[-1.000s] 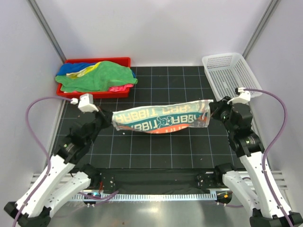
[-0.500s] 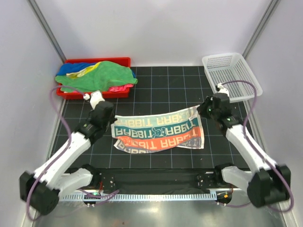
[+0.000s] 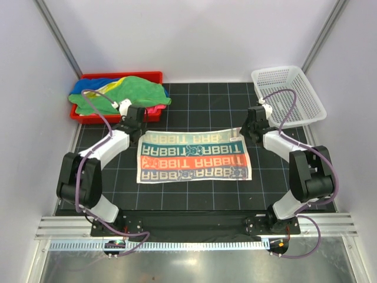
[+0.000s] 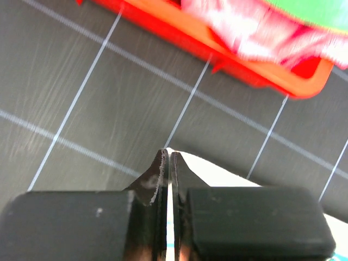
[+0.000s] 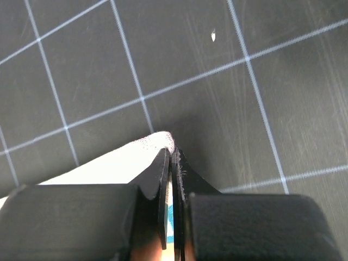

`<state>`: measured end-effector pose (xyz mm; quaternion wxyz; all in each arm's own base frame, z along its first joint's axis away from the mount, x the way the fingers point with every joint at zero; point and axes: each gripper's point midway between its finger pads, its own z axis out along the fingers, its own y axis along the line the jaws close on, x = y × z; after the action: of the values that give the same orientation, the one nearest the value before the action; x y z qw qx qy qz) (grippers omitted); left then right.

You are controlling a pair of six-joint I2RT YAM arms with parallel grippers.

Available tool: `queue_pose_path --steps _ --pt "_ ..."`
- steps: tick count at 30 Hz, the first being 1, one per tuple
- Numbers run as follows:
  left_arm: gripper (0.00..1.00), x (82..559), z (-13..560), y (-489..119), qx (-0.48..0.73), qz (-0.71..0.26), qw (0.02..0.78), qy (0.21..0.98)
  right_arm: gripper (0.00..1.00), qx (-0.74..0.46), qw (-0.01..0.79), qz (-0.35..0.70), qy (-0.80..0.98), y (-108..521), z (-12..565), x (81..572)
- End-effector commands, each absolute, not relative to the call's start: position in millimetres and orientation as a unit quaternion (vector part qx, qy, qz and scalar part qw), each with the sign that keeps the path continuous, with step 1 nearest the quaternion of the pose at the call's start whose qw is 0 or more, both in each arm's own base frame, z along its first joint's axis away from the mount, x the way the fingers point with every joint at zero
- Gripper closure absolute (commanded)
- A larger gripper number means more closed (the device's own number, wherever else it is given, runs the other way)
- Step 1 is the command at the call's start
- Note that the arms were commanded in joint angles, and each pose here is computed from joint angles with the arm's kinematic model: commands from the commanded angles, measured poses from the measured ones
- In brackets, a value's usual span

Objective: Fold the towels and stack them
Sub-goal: Flatten out the crumpled towel, then fold the towel

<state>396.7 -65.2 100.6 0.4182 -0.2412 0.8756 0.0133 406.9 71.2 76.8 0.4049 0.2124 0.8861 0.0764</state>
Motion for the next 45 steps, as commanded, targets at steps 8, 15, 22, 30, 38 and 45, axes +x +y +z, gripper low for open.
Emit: queue_pose_path --steps 8,15,22,30,38,45 --pt "0.88 437 117 -61 -0.246 -0.007 0.454 0.857 0.99 0.228 0.462 0.060 0.855 63 104 442" --pt "0.61 445 108 -68 -0.237 -0.016 0.443 0.864 0.99 0.219 0.453 0.045 0.863 61 104 442" --pt "0.31 433 126 -79 -0.227 -0.049 0.453 0.861 0.99 0.221 0.438 0.033 0.871 57 93 438" --pt "0.29 371 139 -160 -0.146 -0.119 0.452 0.872 0.99 0.230 0.421 0.011 0.877 47 91 432" --pt "0.30 296 126 -273 -0.034 -0.176 0.431 0.884 0.99 0.263 0.394 -0.011 0.880 21 81 393" --pt "0.32 225 128 -402 0.094 -0.240 0.405 0.877 0.99 0.291 0.374 0.006 0.881 17 65 356"
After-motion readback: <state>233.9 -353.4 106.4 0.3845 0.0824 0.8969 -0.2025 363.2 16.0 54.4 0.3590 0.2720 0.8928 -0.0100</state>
